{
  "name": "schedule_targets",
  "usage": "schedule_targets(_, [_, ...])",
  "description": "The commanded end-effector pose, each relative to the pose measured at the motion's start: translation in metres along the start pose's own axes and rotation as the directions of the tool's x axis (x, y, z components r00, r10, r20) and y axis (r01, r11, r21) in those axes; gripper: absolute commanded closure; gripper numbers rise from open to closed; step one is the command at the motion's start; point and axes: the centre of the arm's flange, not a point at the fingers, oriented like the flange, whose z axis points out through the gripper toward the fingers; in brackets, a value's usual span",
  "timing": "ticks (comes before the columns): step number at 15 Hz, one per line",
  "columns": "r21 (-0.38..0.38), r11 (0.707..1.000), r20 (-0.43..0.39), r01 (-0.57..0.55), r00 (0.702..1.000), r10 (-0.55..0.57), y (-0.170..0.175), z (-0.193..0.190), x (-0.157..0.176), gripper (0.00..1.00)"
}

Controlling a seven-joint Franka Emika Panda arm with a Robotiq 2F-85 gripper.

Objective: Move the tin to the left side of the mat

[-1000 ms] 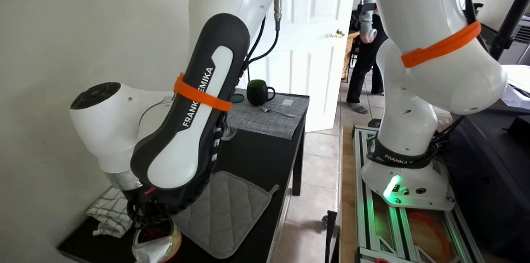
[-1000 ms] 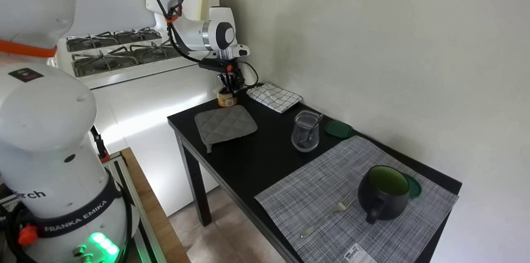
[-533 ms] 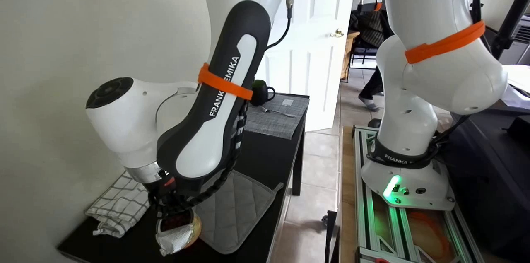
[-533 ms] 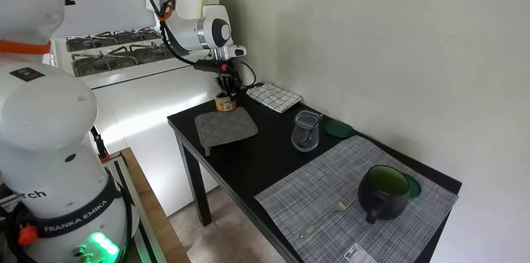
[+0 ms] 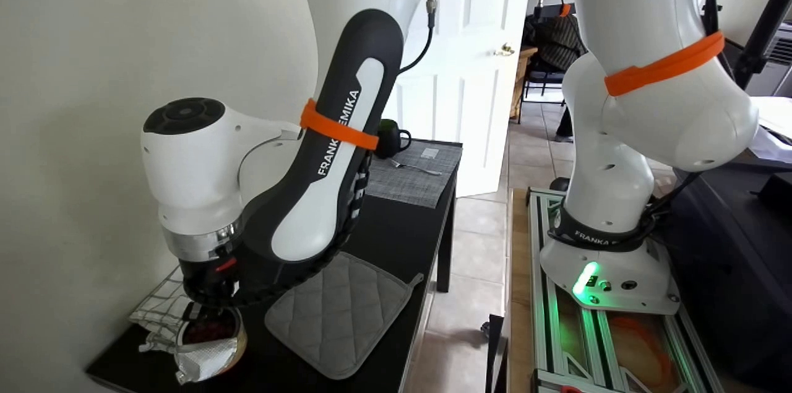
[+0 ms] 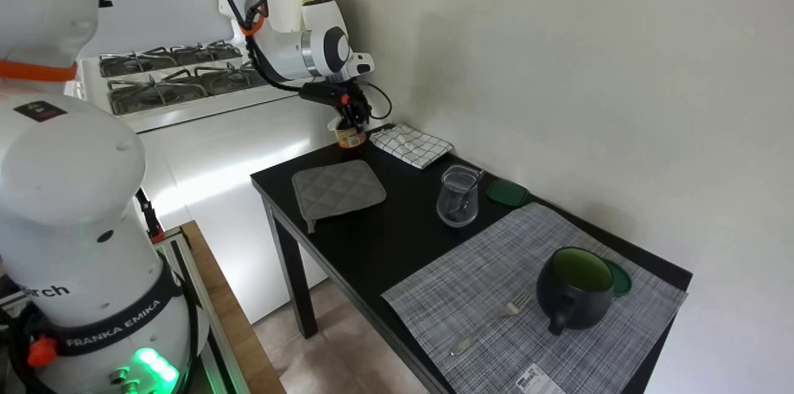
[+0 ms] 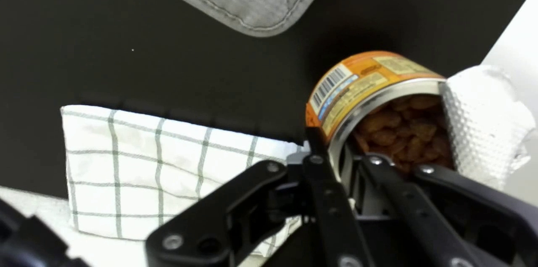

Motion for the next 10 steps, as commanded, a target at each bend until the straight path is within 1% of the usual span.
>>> schedule_targets(1, [0.002,1.0,0.015,0.003,1.0,-0.003,0.003,0.019,0.011,0.97])
schedule_targets(6, [0.018,0.999,0.049,0.031,0.998,-0.032,-0.003,0.041,0.016,0.97])
schedule_targets(9, [0.033,0.999,0.065,0.02,0.998,-0.022,-0.002,0.042,0.015,0.97])
schedule_targets(10, [0.038,0.999,0.073,0.009,0.997,-0.012,0.0,0.042,0.014,0.84])
